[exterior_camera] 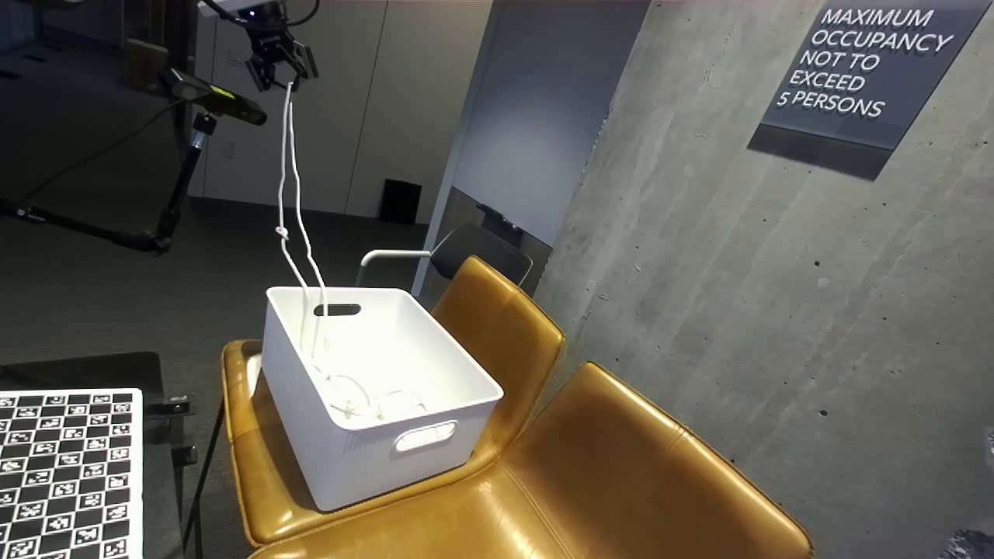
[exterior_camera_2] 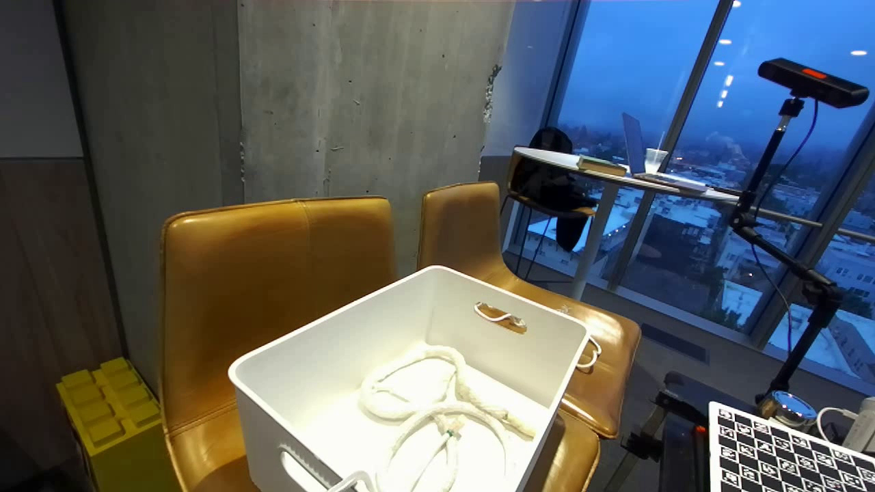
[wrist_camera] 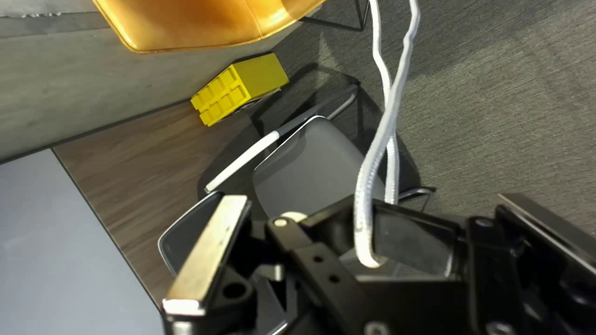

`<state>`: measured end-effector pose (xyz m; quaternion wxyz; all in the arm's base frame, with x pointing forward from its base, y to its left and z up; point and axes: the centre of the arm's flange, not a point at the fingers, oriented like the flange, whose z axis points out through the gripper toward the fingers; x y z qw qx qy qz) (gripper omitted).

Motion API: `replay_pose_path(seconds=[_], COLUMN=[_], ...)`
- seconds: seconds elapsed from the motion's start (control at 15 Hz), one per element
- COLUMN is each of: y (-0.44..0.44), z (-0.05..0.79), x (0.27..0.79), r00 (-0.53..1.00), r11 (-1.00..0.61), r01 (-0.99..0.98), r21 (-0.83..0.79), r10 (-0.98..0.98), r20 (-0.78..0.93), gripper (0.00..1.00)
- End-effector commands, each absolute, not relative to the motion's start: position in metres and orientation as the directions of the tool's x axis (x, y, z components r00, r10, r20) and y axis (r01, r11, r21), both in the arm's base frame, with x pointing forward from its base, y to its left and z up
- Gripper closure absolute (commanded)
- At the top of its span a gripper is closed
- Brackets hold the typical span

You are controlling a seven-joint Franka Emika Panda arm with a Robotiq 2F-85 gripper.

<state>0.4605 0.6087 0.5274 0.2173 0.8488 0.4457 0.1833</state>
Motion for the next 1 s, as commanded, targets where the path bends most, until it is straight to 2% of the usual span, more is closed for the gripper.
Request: replay_pose_path(seconds=[0.0,0.4,0.67,0.93], y=[0.55,0.422,0.357,0.304], z=[0.548,0.577,0.588,0.586], x=[0.503,0.54,0.569,0.571], r00=[0.612,0.727,0.798,0.842], r11=[-0.582,-0.725,-0.792,-0.831], r01=[0.63,0.536,0.483,0.461], r21=[0.513,0.433,0.374,0.312], r10=[0.78,0.657,0.574,0.521], r20=[0.134,0.199,0.186,0.142], gripper=[1.0,1.0,1.0,1.0])
